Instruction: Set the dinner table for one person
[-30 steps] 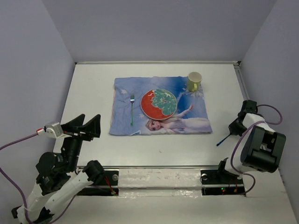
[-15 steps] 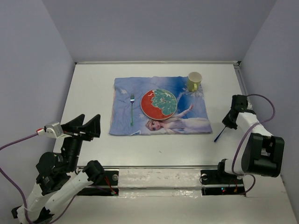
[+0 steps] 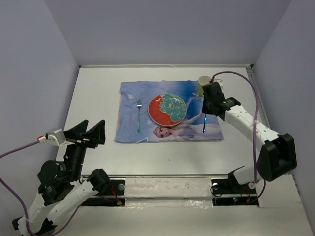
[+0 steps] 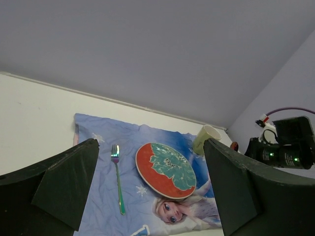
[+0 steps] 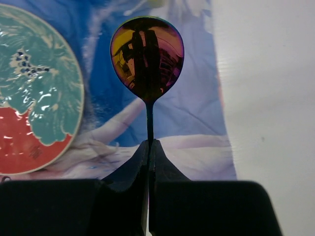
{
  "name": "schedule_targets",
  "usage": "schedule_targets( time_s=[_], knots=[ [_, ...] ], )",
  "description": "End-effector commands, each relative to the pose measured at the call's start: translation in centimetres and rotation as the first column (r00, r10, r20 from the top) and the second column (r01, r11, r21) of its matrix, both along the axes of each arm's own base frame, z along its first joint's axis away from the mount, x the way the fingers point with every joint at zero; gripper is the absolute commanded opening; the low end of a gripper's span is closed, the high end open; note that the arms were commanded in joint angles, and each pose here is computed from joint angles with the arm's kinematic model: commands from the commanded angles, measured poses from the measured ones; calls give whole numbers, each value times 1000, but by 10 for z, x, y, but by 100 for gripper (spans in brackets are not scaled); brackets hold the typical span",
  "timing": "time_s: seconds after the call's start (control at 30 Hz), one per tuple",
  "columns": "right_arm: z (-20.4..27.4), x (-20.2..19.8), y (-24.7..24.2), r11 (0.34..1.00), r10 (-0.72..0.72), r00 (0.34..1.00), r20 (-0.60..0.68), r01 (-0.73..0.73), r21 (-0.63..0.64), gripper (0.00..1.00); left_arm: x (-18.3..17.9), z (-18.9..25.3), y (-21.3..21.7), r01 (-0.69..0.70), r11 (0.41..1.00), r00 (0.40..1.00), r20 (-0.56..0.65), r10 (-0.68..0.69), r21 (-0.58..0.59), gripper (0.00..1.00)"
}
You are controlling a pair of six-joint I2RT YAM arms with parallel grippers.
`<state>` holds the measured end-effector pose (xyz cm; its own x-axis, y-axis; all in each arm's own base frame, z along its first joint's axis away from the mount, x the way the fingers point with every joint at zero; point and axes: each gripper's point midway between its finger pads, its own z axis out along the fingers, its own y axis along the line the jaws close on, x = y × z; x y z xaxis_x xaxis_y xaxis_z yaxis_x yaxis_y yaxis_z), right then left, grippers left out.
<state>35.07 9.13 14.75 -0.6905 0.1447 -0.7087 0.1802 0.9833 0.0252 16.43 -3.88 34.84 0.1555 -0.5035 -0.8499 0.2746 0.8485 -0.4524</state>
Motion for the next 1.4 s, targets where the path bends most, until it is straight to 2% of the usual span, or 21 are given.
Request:
schedule_targets(
  time_s=[0.0, 0.27, 0.6, 0.9, 1.23, 1.37],
  knots=[
    [1, 22, 29, 999, 54, 998, 15, -54, -3, 0, -24, 25, 36, -23, 989, 992, 118, 41, -148, 99],
    [-22, 61, 58, 995, 104, 995, -6, -104, 4, 0, -19, 22, 34, -42, 991, 994, 98, 55, -130, 99],
    [-50, 86, 64, 990, 121, 991, -55, -124, -63, 0, -12, 22, 24, -45, 995, 994, 92, 53, -93, 99],
    [-73, 95, 55, 979, 108, 988, -112, -125, -161, 0, -10, 21, 22, -53, 995, 995, 84, 60, -82, 99],
    [-85, 105, 41, 972, 76, 989, -130, -103, -213, 0, -6, 19, 19, -61, 996, 995, 71, 65, -64, 99],
    [-88, 107, 35, 972, 48, 990, -129, -76, -221, 6, -4, 18, 18, -66, 996, 995, 65, 70, -53, 99]
  ],
)
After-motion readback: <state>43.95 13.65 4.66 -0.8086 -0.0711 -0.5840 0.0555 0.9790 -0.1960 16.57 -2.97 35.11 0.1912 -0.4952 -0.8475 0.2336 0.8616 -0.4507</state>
